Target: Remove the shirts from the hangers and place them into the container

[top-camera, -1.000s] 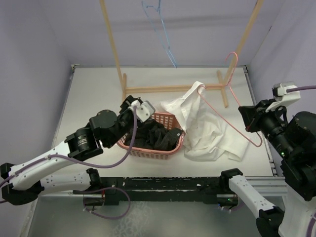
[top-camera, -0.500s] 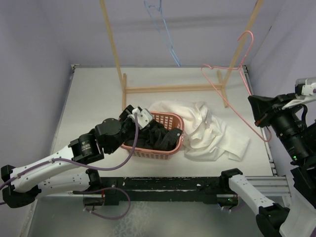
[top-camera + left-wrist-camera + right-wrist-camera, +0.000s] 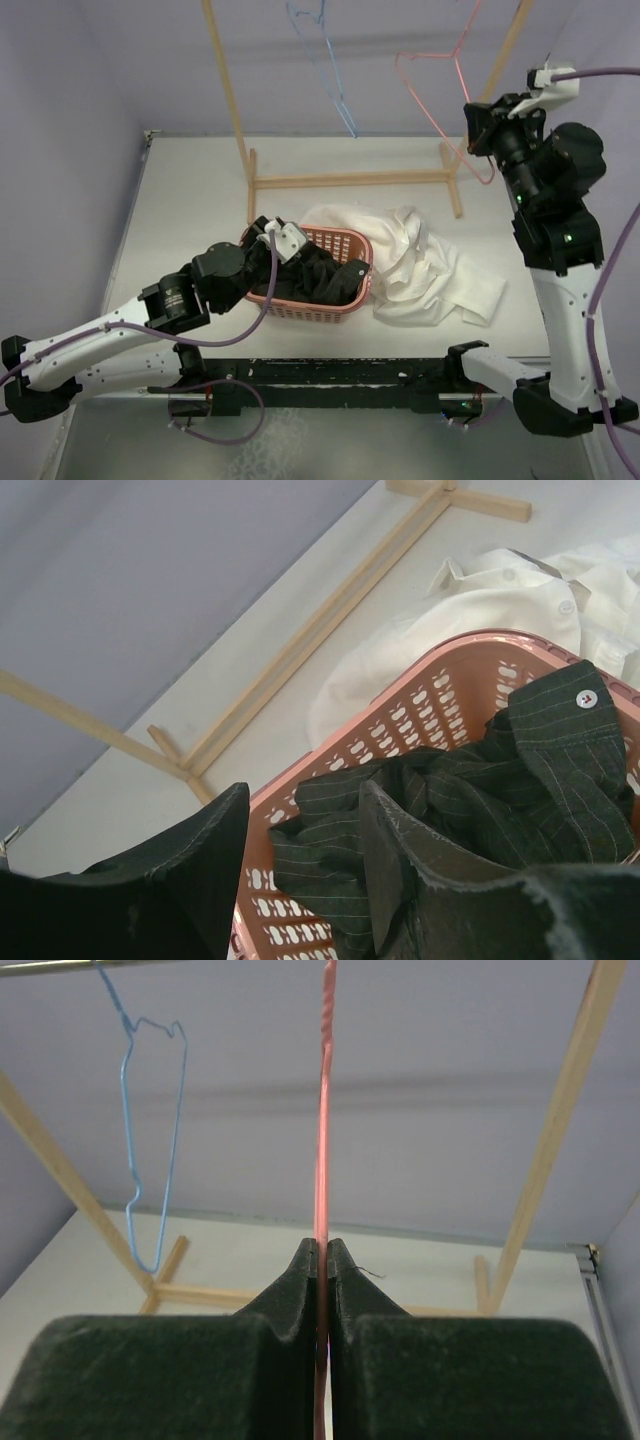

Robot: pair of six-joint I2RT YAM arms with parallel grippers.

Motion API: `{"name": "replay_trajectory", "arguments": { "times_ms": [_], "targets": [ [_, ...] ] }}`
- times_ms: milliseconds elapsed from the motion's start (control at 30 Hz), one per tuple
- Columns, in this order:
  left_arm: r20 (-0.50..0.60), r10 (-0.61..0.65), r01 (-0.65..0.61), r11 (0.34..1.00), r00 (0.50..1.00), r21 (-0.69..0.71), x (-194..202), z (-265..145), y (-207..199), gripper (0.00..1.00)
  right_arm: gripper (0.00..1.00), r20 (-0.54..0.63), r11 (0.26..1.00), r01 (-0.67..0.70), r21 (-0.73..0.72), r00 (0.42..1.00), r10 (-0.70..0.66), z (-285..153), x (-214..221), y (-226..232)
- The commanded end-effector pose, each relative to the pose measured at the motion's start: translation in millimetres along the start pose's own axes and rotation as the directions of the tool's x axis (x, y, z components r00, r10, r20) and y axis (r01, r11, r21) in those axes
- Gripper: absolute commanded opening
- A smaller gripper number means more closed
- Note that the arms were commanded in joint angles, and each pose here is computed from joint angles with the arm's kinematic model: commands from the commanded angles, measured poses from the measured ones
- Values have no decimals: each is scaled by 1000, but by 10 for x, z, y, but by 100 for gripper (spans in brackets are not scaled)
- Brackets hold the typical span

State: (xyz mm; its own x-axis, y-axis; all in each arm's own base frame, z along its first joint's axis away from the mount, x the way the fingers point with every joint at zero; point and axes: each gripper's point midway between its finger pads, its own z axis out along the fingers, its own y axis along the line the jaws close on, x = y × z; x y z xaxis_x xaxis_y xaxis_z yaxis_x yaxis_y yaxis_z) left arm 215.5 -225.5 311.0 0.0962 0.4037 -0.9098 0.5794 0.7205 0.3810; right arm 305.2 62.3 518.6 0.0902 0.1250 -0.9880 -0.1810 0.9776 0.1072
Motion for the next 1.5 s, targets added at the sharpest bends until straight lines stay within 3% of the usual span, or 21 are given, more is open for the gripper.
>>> {"name": "replay_trajectory", "arguments": {
  "times_ms": [0, 367, 767, 800, 867, 967, 1000, 1167, 1333, 1467],
  "targets": [
    [65, -72, 75, 996, 995, -39, -150, -43, 105, 51, 0, 251, 1000, 8, 13, 968, -11, 261, -673, 0],
    [88, -87, 91, 995, 992, -47, -150, -97, 141, 51, 0, 296, 996, 34, 78, 953, -56, 893, -727, -93],
    [80, -82, 85, 995, 993, -42, -134, -83, 120, 51, 0, 147, 996, 74, 56, 986, -82, 1447, -243, -74],
    [80, -82, 85, 996, 993, -40, -135, -82, 117, 50, 4, 134, 996, 76, 54, 988, -83, 1455, -220, -72],
    [77, -80, 83, 996, 994, -37, -127, -70, 103, 51, 33, 102, 996, 79, 39, 991, -83, 1443, -173, -49],
    [73, -78, 81, 996, 994, -37, -121, -62, 99, 50, 59, 83, 996, 74, 44, 994, -77, 1291, -143, -63],
    [75, -79, 82, 996, 994, -38, -128, -64, 104, 51, 63, 91, 996, 73, 57, 993, -78, 1186, -164, -88],
    [77, -81, 84, 996, 994, -42, -124, -77, 117, 51, 68, 80, 994, -10, 107, 997, 1, 509, 175, -211],
    [80, -85, 88, 995, 993, -36, -137, -75, 110, 50, 71, -89, 986, -99, 136, 990, 112, -177, 861, -256],
    [80, -89, 92, 995, 993, -32, -136, -79, 103, 50, 71, -305, 971, -162, 177, 929, 211, -465, 1712, -249]
  ]
}}
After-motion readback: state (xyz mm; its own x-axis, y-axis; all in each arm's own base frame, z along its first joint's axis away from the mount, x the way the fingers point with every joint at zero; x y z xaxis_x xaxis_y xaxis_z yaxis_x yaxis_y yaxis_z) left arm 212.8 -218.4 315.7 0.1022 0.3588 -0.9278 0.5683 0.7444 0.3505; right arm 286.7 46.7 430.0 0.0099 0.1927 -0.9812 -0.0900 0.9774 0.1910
